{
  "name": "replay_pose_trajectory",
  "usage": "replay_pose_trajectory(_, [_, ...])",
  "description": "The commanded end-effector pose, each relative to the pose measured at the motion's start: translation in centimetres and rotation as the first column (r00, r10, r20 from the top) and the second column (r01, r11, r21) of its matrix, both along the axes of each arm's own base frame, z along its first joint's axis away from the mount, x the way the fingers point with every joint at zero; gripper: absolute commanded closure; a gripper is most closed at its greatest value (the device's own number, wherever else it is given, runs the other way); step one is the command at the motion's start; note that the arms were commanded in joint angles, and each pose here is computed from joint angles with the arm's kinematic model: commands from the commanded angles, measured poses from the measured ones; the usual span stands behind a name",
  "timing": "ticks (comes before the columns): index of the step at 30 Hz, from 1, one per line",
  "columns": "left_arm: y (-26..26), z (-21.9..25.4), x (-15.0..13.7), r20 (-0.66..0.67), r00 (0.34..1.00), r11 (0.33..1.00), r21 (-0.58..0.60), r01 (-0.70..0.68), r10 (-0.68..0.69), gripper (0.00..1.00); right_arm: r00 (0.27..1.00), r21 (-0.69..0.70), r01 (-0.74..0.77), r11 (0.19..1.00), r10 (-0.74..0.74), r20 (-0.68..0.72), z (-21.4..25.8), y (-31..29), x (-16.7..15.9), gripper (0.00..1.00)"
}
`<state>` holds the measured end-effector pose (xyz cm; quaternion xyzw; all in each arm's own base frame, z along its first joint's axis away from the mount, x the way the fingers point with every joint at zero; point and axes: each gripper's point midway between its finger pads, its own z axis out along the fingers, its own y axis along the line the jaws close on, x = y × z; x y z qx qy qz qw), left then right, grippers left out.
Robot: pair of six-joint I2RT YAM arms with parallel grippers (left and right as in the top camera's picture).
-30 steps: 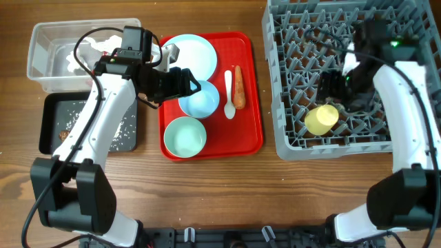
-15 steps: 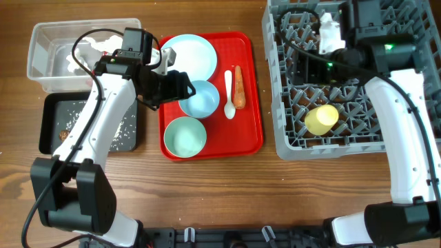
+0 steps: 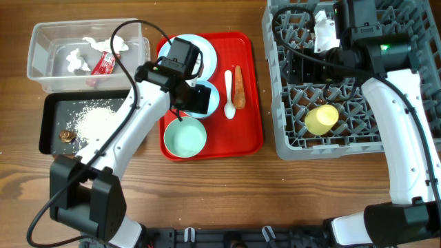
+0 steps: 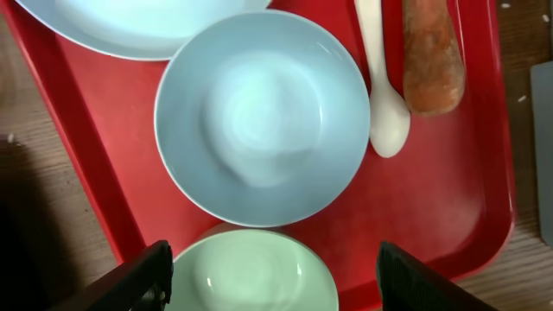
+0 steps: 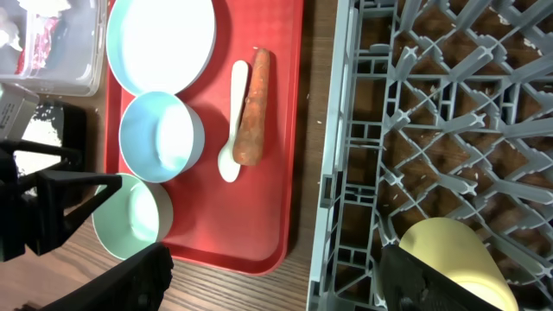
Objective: Sort waste into correct bins and load items into the dishwasher rack
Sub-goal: 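Withdraw right gripper from rack and move toward red tray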
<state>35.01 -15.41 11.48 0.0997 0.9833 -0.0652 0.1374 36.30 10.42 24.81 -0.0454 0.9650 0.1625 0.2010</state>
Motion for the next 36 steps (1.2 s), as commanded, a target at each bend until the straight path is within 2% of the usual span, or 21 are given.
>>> replay_pose_trajectory(1, [0.3,1.1,0.7,0.052,0.999,1.0,0.025,0.009,-0.01,0.25,0.999,0.009,-0.025,1.0,0.024,0.034,0.9,0.4,0.1,0.2])
replay_pose_trajectory(16, [0.2,1.2,1.0,0.064,0.998,1.0,0.019,0.009,-0.01,0.26,0.999,-0.009,-0.015,1.0,0.015,0.036,0.7,0.0,0.3,0.2])
replay_pose_trajectory(27, [-3.3,0.7,1.1,0.102,0.991,0.996,0.01,0.085,-0.086,0.27,0.999,-0.001,0.006,1.0,-0.006,0.05,0.9,0.0,0.7,0.2])
replay_pose_trajectory(28, [-3.0,0.5,1.2,0.097,0.994,0.998,0.006,0.057,-0.057,0.27,0.998,0.016,0.026,1.0,-0.027,0.054,1.1,0.2,1.0,0.21])
replay_pose_trajectory(30, [-1.0,0.6,2.2,0.097,0.988,0.993,-0.002,-0.122,0.122,0.27,0.997,0.064,0.057,0.996,-0.06,0.043,1.0,0.8,1.7,0.23])
replay_pose_trajectory(32, [0.9,0.9,2.9,0.093,0.97,0.974,-0.028,-0.224,0.226,0.27,0.998,0.078,0.059,0.995,-0.062,0.031,0.4,1.7,2.1,0.23])
replay_pose_trajectory(36, [5.7,1.2,3.6,0.025,0.883,0.881,-0.091,-0.465,0.468,0.26,0.999,0.105,0.035,0.994,-0.034,-0.012,-1.8,6.0,3.1,0.25])
